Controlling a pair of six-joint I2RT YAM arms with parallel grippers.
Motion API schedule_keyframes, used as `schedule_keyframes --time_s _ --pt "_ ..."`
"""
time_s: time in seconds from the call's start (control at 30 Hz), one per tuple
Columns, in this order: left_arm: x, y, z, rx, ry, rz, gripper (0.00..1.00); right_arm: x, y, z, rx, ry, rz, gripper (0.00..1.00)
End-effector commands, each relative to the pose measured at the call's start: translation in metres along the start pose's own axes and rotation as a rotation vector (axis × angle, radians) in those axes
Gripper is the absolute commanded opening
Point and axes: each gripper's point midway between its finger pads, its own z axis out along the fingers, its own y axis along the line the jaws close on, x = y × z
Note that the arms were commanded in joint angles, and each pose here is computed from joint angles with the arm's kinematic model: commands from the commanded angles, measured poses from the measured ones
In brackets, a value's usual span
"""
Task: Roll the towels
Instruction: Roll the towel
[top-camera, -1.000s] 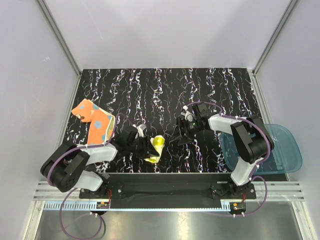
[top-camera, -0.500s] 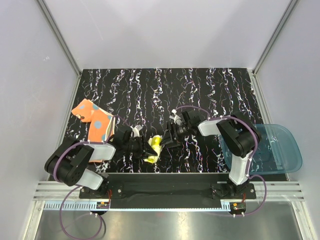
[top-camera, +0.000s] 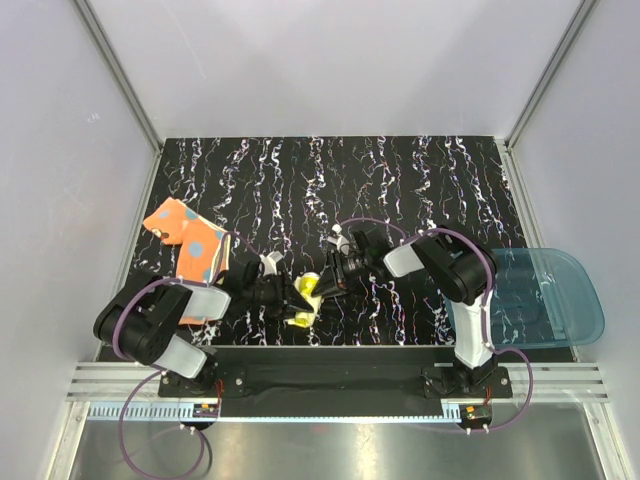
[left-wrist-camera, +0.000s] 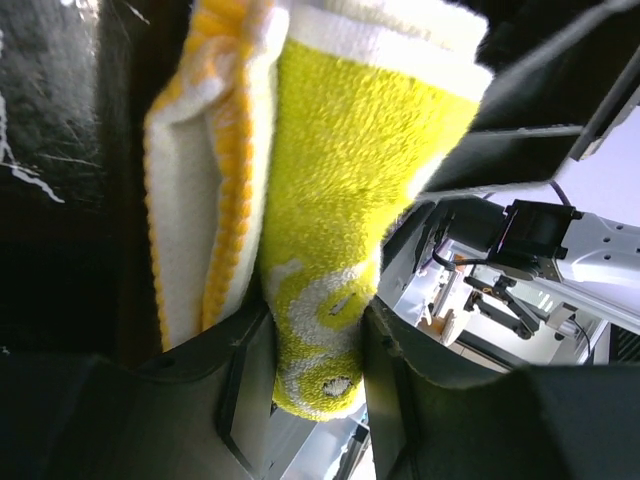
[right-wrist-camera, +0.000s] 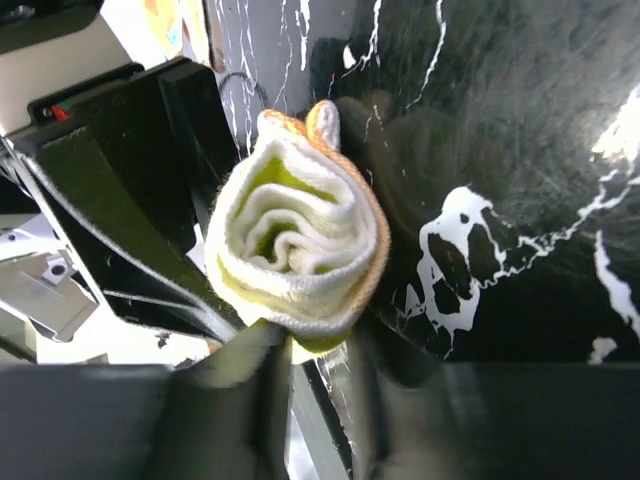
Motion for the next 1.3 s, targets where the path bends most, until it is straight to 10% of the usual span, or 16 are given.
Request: schedule_keyframes --time_s 0.0,0.23,1.27 --pt "0.006 0.017 0.000 -0.050 0.007 -0.005 0.42 -0.001 -0.004 0.008 0.016 -0.021 -0.016 0.26" --pt "-0.006 0.035 -0.018 -0.277 -0.066 0.095 0.55 -0.003 -0.001 0.001 0.085 -0.028 -0.008 0.07" --pt "-0.009 -0.054 -0.023 -0.770 -0.300 0.651 0.58 0.019 -0.007 -0.030 0.541 0.052 0.077 0.05"
